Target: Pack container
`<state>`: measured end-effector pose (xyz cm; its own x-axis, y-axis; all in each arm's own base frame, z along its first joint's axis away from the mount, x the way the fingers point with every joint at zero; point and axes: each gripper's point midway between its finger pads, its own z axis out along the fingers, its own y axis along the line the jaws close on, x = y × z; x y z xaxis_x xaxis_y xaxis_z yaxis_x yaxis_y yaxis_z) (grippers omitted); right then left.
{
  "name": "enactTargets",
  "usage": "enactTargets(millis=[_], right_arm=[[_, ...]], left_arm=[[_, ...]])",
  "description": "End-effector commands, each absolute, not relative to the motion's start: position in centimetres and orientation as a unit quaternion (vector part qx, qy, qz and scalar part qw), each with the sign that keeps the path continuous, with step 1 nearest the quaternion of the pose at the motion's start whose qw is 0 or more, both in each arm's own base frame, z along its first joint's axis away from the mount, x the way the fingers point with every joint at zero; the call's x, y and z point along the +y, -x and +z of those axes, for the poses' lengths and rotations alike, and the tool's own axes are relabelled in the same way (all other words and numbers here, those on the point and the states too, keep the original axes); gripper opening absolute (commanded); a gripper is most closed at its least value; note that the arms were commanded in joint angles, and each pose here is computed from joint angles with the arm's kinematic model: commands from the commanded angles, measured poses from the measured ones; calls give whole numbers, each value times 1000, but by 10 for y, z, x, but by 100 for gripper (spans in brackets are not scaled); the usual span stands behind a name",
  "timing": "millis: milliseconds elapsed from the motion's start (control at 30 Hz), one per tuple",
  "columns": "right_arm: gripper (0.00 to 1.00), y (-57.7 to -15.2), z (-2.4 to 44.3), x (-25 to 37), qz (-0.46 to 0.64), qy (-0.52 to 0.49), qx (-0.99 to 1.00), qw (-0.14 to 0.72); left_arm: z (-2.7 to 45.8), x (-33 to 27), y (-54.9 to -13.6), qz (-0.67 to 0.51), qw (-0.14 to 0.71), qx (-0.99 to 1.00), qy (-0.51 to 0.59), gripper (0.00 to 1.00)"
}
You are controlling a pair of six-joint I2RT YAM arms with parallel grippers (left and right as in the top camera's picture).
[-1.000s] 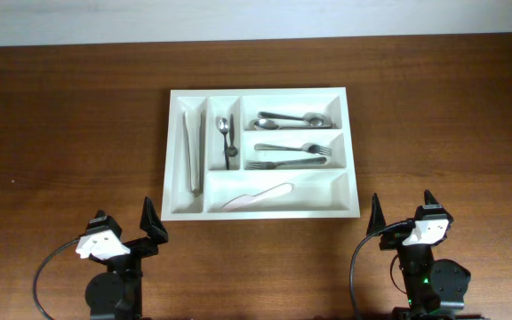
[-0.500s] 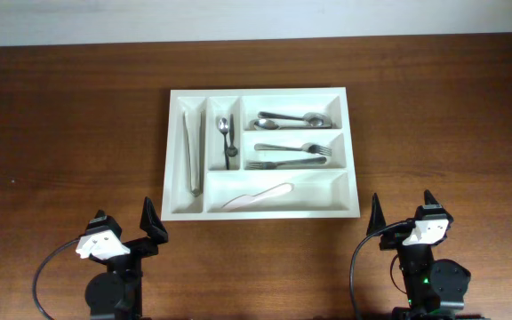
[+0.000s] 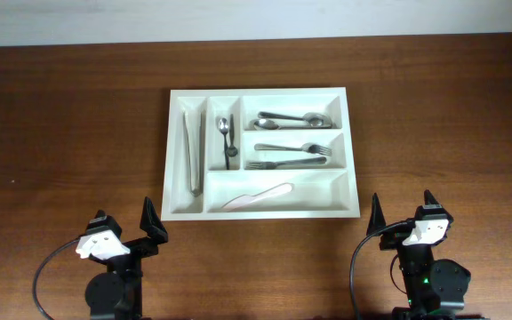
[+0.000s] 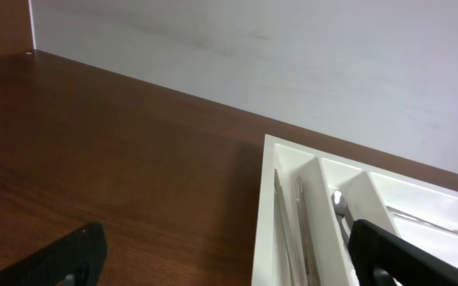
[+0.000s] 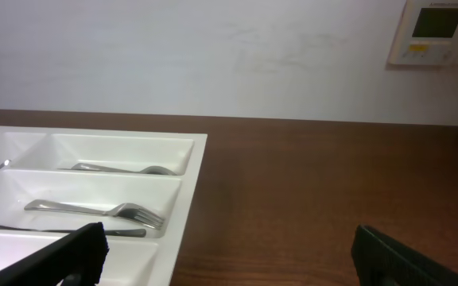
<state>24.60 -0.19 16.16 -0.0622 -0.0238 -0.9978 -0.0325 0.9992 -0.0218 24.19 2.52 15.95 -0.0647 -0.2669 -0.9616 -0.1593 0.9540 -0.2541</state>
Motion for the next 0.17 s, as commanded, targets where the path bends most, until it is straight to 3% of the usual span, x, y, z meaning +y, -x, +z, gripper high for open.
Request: enactTargets(millis=[0,133], right_arm=[[98,-246,159,-2,1,20,729,684],[99,-246,159,-2,1,19,729,684]], left_arm=[[159,29,-242,-33,671,725,152,99],[159,29,-242,-33,671,725,152,99]])
